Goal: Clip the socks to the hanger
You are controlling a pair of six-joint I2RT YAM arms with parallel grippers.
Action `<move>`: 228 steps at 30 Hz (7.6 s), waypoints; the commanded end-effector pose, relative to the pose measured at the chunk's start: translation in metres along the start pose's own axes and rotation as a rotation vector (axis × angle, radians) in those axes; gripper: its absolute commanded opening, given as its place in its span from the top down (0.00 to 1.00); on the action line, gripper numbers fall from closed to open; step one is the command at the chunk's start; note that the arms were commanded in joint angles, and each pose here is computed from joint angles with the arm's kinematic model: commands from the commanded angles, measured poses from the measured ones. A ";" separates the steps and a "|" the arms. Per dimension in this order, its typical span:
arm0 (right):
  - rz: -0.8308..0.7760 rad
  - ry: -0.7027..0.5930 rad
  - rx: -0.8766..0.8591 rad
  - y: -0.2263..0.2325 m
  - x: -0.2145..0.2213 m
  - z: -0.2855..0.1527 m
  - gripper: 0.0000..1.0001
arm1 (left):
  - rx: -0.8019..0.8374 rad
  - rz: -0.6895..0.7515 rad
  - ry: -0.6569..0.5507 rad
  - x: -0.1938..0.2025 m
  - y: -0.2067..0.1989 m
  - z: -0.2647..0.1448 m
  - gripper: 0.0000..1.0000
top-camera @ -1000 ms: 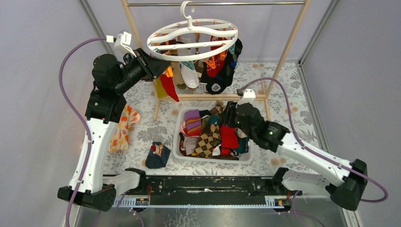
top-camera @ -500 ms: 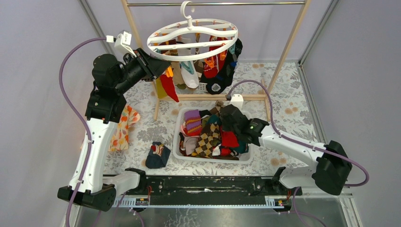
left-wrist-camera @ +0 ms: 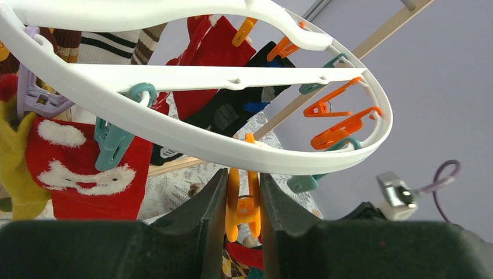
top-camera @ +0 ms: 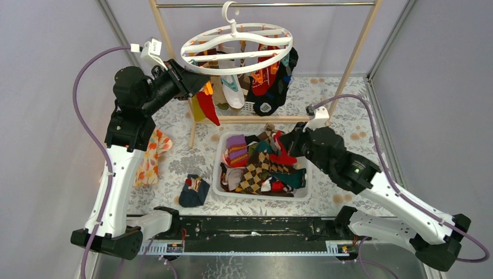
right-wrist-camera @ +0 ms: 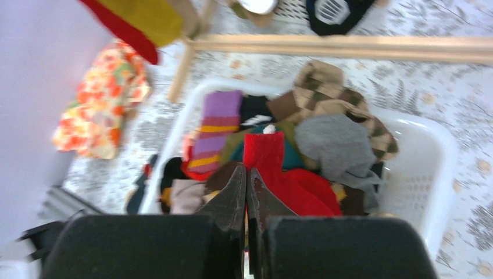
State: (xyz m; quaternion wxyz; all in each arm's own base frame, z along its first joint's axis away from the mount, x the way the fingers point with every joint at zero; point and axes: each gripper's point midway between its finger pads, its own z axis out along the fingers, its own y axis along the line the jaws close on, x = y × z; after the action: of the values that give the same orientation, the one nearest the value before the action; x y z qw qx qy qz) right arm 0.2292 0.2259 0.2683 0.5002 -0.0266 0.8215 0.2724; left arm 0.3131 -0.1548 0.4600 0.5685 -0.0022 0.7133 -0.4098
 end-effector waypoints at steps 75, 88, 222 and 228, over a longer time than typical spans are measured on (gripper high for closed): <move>0.355 -0.132 -1.413 0.160 -0.099 -0.056 1.00 | 0.256 -0.106 0.033 -0.008 -0.055 -0.004 0.95; 0.259 -0.283 -1.524 0.196 -0.111 -0.019 1.00 | 0.320 -0.138 0.067 0.002 -0.061 -0.009 0.97; -0.009 -0.541 -1.052 0.165 -0.173 0.032 0.00 | 0.307 0.003 0.109 0.016 -0.044 -0.009 0.48; 0.022 -0.529 -1.245 0.168 -0.180 0.015 0.00 | 0.313 0.006 0.110 0.016 -0.046 -0.010 0.49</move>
State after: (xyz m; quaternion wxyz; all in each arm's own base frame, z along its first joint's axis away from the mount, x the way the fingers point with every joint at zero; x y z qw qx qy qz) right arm 0.3122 0.3471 0.4338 0.5797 -0.1896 0.4596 0.6456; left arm 0.2782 -0.1874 0.4598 0.5001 0.0958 0.6920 -0.5118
